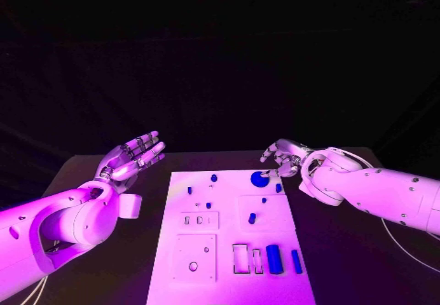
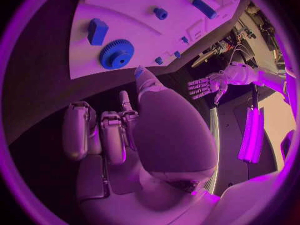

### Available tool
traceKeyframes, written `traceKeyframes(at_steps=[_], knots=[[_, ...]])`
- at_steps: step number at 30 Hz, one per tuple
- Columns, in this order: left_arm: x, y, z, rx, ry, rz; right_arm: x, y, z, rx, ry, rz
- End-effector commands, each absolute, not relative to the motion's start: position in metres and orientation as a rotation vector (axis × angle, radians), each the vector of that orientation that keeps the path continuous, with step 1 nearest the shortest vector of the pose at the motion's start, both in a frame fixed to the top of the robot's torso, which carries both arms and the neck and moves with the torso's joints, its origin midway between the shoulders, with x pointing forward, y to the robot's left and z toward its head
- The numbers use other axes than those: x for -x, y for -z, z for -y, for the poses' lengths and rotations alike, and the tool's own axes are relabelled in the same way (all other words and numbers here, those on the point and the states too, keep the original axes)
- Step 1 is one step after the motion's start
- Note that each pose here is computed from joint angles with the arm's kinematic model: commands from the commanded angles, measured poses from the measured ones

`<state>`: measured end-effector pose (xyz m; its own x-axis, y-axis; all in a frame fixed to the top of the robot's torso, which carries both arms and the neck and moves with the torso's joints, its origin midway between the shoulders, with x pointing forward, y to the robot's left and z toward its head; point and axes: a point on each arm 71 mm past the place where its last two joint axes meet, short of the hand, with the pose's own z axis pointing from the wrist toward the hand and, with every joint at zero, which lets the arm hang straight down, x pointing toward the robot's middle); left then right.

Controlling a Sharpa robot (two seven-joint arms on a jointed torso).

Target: Assemble the parts on the task board

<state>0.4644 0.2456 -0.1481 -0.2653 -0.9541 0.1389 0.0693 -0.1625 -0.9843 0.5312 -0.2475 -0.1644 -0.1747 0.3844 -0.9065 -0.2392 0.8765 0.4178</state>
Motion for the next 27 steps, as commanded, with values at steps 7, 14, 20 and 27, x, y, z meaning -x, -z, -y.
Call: traceKeyframes(at_steps=[7,14,20,27], knots=[[-0.464,0.146,-0.243,1.103,1.593,-1.254,-0.536,0.182,0.249,-0.172,-0.469,-1.737],[-0.464,0.146,-0.243,1.102,1.593,-1.254,-0.536,0.19,0.244,-0.179,-0.473,-1.752],[-0.464,0.146,-0.243,1.103,1.591,-1.252,-0.535,0.193,0.243,-0.183,-0.467,-1.76],[-0.464,0.146,-0.243,1.103,1.591,-1.252,-0.535,0.195,0.24,-0.184,-0.47,-1.764]])
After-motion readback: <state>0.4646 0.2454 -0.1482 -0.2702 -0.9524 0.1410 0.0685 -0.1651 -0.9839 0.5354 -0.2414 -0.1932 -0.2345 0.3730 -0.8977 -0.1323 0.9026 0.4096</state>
